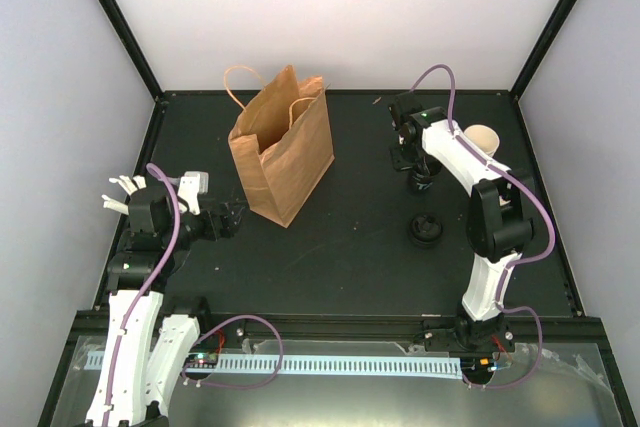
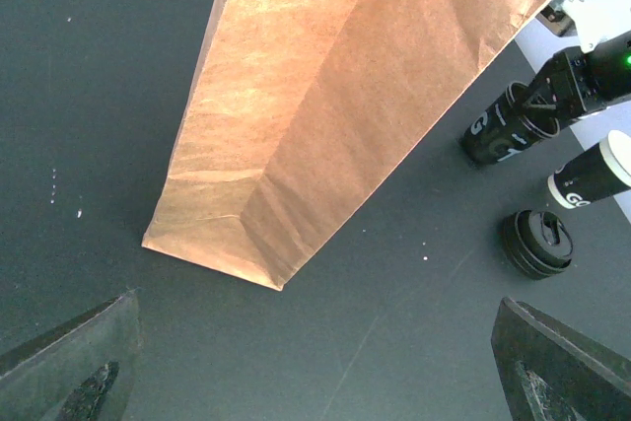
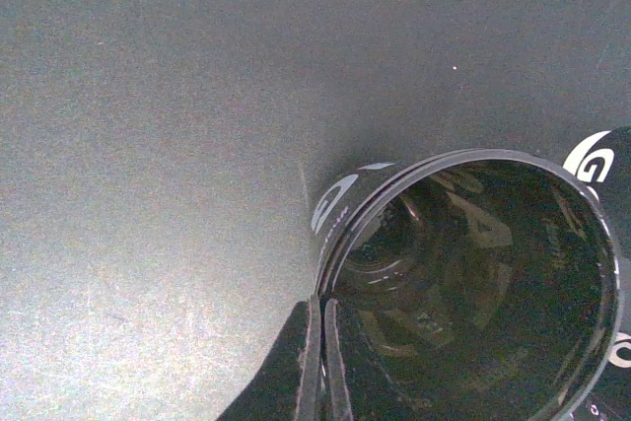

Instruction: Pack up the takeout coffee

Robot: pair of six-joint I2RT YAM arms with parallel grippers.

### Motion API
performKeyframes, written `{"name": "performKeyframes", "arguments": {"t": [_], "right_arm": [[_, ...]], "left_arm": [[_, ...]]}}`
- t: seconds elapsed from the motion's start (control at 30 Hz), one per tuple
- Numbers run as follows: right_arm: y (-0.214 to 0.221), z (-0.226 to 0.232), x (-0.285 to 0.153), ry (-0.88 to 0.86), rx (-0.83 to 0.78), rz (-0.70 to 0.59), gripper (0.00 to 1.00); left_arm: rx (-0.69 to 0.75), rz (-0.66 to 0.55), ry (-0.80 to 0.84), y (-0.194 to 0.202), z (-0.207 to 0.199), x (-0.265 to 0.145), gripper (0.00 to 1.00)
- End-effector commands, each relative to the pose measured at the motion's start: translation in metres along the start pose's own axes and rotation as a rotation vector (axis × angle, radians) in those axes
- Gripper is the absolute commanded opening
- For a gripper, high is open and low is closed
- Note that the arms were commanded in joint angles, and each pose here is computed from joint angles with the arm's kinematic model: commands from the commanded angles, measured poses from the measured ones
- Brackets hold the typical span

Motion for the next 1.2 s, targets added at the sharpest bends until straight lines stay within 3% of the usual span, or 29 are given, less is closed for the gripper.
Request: {"name": "performKeyframes", "arguments": {"t": [0.0,0.83,1.17], "right_arm": [[-0.007,-0.007,-0.025,0.017,0.009,-0.056,0.01],[-0.004,0.015,-0.039,0.033,-0.051,-0.067,0.01],[-0.005,0.038,-0.053,0.127,-0.097,-0.082,0.01]], "left_arm": [[0.0,-0.008,0.02,-0.002,-0.002,0.0,0.99],[-0.001,-0.006,0.023,-0.002,-0.002,0.001,0.99],[-0.001,-0.006,0.026,-0.002,-0.002,0.001,0.99]]}}
Point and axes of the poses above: each gripper's point midway between its finger pads, its own x axis out along the fingers, its own z axis along the line the jaws close on, y = z × x, the point moved 10 cm from there along -x, back along the fingers, and after that the axes turned 7 degrees about -x, right-handed, at the moved point
